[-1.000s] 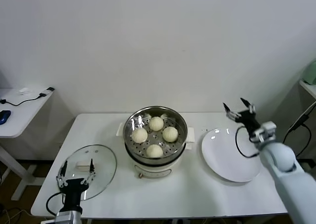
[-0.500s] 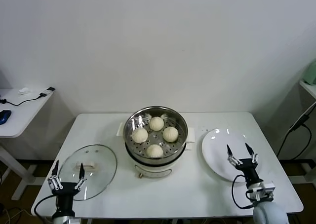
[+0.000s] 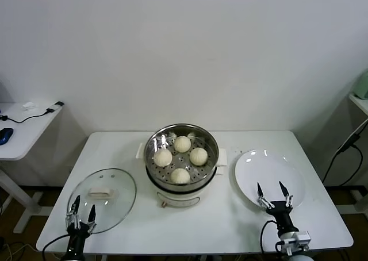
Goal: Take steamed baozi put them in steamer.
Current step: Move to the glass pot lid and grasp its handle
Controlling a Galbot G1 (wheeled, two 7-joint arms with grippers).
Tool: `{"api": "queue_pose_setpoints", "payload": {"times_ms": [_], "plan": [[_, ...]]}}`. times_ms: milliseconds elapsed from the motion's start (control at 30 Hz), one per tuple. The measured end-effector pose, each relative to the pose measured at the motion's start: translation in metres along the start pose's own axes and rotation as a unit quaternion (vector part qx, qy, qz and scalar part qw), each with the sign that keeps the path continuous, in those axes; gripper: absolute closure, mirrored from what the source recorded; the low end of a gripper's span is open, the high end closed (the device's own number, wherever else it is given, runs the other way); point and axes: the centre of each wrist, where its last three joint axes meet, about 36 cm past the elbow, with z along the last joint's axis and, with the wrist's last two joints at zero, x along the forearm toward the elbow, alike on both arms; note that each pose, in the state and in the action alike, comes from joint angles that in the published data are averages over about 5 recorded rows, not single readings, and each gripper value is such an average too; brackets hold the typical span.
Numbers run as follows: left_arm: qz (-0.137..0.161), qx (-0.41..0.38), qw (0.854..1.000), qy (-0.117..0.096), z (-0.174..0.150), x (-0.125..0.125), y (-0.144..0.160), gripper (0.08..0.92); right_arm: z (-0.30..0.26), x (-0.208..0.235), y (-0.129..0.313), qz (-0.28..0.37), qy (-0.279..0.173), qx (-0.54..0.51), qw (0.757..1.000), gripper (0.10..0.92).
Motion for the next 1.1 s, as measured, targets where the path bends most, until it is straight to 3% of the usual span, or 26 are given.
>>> {"api": "queue_pose_setpoints", "payload": {"times_ms": [400,900,1000,1100], "plan": [[-0.004,-0.071,0.997,-0.017,0.000,-0.028,-0.011,0.177,0.012,0.020,-0.002,0.014,0.008,-0.005,1.000,0.200],[-0.004,-0.123,0.992,-0.017,0.008,-0.068,-0.018,0.177,0.021,0.032,-0.001,0.022,0.012,-0.011,1.000,0.200],[-0.001,-0.130,0.991,-0.014,0.010,-0.069,-0.020,0.218,0.022,0.033,0.000,0.021,0.015,-0.012,1.000,0.200],[0.002,-0.136,0.991,-0.011,0.013,-0.070,-0.023,0.311,0.023,0.034,0.000,0.021,0.016,-0.012,1.000,0.200]]}}
